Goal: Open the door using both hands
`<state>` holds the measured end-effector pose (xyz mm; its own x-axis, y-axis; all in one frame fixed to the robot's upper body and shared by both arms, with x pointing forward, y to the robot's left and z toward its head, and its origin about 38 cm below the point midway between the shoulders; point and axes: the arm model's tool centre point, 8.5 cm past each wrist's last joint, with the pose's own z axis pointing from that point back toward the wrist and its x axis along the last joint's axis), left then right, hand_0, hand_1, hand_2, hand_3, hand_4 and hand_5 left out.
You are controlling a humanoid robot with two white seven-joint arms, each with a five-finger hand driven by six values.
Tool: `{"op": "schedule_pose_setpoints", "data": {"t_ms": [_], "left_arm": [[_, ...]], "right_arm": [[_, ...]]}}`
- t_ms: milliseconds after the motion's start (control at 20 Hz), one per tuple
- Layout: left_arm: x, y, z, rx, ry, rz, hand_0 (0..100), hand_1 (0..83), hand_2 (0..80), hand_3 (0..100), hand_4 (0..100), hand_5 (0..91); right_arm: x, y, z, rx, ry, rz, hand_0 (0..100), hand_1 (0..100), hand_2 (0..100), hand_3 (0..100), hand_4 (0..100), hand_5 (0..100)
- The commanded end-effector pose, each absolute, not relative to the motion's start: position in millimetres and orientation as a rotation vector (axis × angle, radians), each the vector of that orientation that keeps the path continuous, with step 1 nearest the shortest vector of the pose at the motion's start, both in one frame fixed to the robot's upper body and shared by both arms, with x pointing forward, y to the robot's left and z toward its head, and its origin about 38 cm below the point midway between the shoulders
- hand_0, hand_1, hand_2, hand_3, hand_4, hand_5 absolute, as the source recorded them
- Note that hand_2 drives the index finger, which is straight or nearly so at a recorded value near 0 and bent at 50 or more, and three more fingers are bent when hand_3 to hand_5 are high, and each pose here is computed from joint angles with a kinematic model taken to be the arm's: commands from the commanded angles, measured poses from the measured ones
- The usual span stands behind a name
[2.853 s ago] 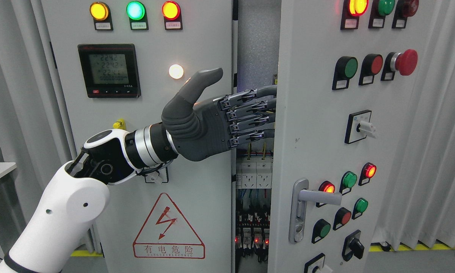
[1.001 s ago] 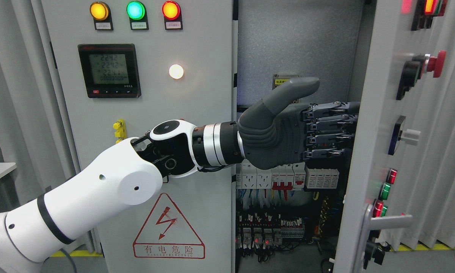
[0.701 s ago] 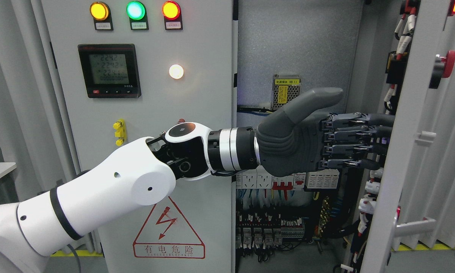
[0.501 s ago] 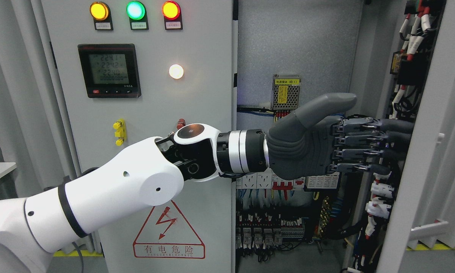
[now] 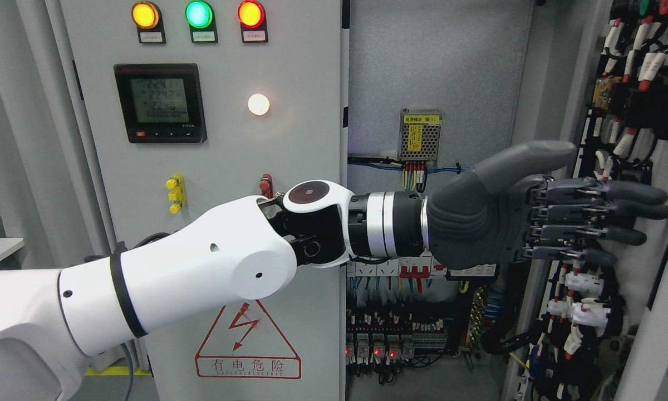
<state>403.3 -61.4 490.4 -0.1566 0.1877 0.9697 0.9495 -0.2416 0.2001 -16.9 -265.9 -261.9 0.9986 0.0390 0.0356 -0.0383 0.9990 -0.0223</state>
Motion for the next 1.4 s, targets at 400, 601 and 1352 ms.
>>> {"op": "schedule_pose_setpoints", "data": {"t_ms": [400, 601, 1352], "left_arm": [[373, -118, 470, -1.445, -1.239, -1.563, 30, 0.0, 2.7, 3, 4, 0.0], [369, -132, 468, -1.450, -1.231, -1.571, 30, 0.0, 2.7, 3, 4, 0.0], [382, -129, 473, -1.417, -1.274, -1.541, 30, 0.0, 2.7, 3, 4, 0.0]], "right_arm": [[1, -270, -261, -0.031, -0.060, 0.043, 22, 0, 0, 0, 0, 0], [6, -269, -261, -0.030, -0.069, 0.044, 22, 0, 0, 0, 0, 0], [45, -265, -261, -0.007, -0.203, 0.061, 22, 0, 0, 0, 0, 0]]}}
